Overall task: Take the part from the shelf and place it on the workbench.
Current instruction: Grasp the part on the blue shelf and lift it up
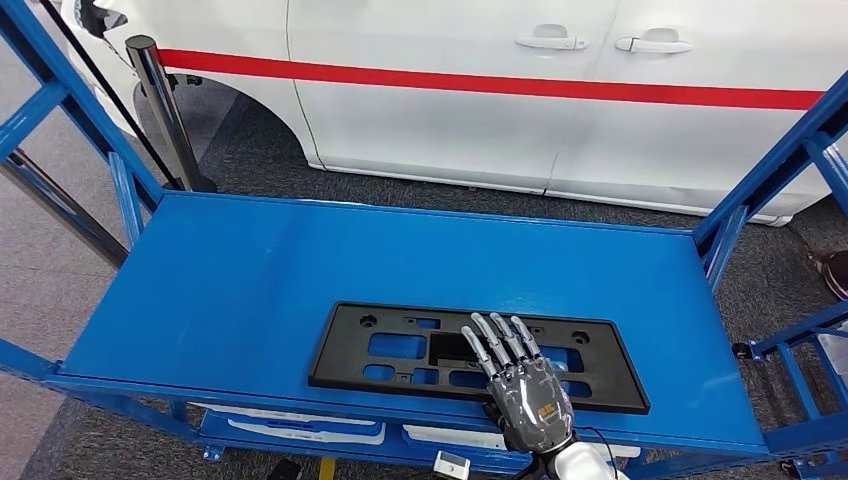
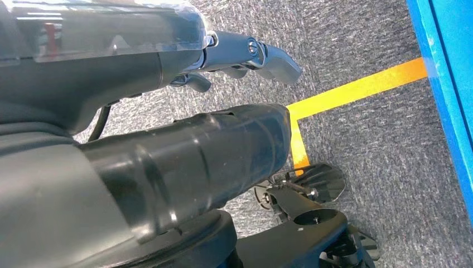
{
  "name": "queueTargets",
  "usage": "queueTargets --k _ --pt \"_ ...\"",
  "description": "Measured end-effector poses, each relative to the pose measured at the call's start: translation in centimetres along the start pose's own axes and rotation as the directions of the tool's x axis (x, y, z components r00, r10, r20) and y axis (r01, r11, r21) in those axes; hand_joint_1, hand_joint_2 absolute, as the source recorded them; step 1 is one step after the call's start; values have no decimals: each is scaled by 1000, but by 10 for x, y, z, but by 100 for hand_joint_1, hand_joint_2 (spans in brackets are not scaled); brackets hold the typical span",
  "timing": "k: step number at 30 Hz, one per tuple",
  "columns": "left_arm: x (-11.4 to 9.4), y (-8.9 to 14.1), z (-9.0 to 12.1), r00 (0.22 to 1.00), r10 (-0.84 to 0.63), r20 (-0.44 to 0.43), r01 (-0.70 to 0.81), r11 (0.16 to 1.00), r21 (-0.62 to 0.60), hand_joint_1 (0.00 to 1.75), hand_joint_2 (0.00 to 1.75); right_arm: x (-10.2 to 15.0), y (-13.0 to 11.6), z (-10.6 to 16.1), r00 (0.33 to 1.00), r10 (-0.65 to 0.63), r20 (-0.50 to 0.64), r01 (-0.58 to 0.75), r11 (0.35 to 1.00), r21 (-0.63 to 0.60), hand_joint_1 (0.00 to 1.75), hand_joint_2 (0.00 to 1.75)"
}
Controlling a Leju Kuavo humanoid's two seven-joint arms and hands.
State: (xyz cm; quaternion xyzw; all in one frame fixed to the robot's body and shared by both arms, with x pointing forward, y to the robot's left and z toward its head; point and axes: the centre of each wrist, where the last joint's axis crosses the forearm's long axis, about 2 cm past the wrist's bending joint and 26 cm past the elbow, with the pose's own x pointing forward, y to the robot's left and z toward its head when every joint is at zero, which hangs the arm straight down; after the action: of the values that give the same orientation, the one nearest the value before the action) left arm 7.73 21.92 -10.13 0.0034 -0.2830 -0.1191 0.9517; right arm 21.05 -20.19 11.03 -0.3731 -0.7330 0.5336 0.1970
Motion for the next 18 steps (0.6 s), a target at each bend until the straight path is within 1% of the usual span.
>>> queueTargets --k 7,13,18 --pt "0 0 0 1000 -2 0 2 1000 -2 0 0 -6 7 5 999 -14 -32 16 999 49 0 175" --pt "0 0 0 1000 -1 0 1 1000 -2 0 0 -16 14 7 997 31 -75 -25 996 81 0 175" --pt "0 0 0 1000 -1 0 1 1000 -2 0 0 -24 16 7 993 42 -107 -32 995 95 0 175"
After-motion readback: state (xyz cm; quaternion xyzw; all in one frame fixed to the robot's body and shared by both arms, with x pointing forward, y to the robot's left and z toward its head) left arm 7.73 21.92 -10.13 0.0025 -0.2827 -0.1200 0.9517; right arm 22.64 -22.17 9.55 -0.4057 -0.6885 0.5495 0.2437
